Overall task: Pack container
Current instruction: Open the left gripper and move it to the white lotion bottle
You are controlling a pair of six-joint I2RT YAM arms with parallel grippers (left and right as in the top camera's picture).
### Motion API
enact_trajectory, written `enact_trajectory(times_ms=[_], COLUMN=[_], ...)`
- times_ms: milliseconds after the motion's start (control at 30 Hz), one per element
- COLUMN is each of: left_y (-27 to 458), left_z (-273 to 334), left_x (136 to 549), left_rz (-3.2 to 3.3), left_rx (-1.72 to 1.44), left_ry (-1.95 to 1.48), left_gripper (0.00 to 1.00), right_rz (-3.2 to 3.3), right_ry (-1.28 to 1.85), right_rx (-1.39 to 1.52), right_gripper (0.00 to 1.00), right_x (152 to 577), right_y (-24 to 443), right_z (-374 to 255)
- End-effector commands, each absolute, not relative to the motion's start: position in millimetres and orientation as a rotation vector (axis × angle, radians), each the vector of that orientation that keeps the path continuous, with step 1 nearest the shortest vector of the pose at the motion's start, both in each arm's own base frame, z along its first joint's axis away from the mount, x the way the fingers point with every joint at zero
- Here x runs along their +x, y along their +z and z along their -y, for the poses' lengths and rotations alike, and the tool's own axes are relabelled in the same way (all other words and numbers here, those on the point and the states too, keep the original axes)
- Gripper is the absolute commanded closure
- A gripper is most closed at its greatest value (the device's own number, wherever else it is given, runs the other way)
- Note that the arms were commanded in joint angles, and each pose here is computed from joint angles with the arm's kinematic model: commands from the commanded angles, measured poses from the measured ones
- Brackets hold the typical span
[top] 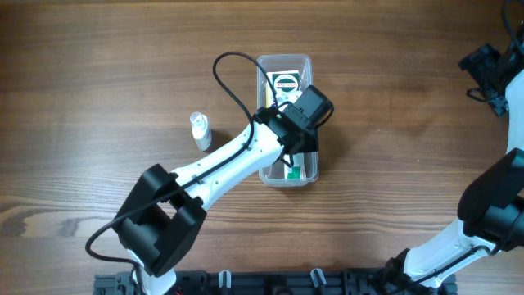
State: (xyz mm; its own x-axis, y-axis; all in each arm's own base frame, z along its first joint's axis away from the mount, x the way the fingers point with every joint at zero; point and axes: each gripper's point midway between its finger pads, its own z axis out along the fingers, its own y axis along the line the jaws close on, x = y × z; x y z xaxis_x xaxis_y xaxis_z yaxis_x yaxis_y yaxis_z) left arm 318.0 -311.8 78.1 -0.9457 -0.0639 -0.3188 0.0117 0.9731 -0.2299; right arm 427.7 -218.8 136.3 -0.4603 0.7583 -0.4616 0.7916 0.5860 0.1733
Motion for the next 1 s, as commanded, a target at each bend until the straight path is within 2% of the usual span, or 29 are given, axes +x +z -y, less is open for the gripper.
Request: enact_trajectory(times_ms=[0, 167, 333, 533, 967], left_y=[145.7, 215.6, 245.1, 212.0, 130.9], left_z=[321.2, 271.7, 168.7, 84.7, 91.3], left_x=[338.4, 354.8, 355.0, 337.3, 355.0], left_rz=[-2.636, -2.482, -2.498, -2.708, -2.96], left_rx=[0.06, 0.031, -0.161, -0.317, 0.103], left_ry=[-0.423, -0.283, -0.12, 0.101, 0.179], left_gripper=[0.32, 0.14, 0.12, 0.1, 0.03], right_rz=[-2.324, -2.324, -2.324, -2.324, -2.325], right_ry=[-0.079, -0.079, -0.079, -0.079, -0.079], right_rx=[1.251, 1.251, 1.251, 1.251, 1.251], right_gripper=[0.0, 0.0, 0.0, 0.0, 0.0], right_x=[428.9, 428.9, 428.9, 428.9, 428.9], right_y=[129.7, 129.7, 129.7, 129.7, 129.7], right_z=[218.2, 218.2, 218.2, 218.2, 218.2])
